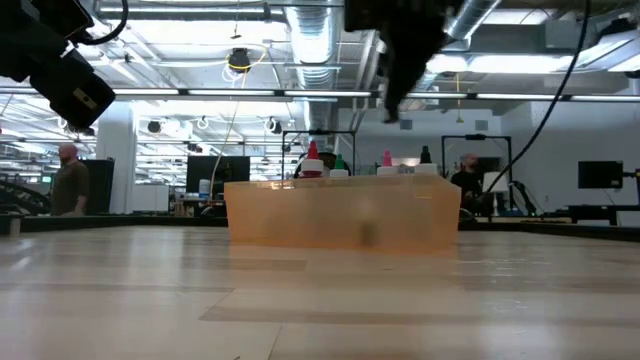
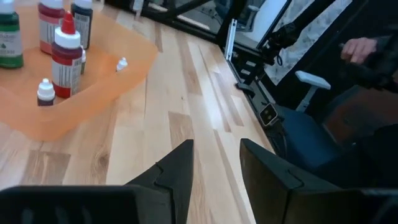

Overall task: Pick & Place food coloring
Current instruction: Put the small black food coloring bottle into the bin

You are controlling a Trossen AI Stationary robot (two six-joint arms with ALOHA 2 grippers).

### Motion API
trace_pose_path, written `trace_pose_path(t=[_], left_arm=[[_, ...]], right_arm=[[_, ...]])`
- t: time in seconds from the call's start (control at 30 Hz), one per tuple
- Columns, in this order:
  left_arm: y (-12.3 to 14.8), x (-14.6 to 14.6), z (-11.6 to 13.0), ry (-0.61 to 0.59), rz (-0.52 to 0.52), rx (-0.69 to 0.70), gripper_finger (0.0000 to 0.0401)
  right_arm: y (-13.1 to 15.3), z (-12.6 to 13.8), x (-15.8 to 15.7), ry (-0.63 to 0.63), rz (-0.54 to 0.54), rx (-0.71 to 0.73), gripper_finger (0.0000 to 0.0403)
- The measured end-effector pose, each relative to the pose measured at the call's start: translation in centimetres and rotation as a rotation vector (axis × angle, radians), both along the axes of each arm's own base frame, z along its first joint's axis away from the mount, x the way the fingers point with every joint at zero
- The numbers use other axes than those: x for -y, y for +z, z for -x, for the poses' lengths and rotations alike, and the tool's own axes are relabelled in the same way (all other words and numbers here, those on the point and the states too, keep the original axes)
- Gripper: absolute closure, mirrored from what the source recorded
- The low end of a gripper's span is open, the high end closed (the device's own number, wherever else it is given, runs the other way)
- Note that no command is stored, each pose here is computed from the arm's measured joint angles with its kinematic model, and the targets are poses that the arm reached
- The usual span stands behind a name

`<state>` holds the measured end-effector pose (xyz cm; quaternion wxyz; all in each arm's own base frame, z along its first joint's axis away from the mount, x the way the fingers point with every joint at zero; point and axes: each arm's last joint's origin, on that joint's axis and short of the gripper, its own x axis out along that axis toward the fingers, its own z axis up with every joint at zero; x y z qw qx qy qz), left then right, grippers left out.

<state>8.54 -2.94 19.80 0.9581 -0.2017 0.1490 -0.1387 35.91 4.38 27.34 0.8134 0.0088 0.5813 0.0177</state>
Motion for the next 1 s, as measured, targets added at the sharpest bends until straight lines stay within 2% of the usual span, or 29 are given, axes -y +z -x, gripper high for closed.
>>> trace_pose_path(t=[0.2,0.3,0.53,0.67,1.0], left_arm=[[0.1,-0.2,0.0,0.055,0.000,0.016,0.0279],[0.2,-0.2,-0.1,0.086,-0.002,0.025,0.0279],[0.3,-0.3,-0.1,0.114,-0.015,0.041,0.0279],[0.3,-0.3,-0.1,0.117,-0.010,0.035,0.0279],[0.3,-0.3,-0.1,0.115,-0.008,0.034,0.0279]], right_arm=[[-2.6,2.4,0.4,-0.028,-0.008,0.017,0.0326],[-3.9,2.5,0.5,-0.045,-0.014,0.017,0.0326],[-7.3,1.5,0.5,0.019,0.019,-0.068,0.0326],[-8.8,0.7,0.9,0.016,0.039,-0.084,0.0326],[-9.6,0.0,2.3,-0.010,0.020,-0.066,0.0326]])
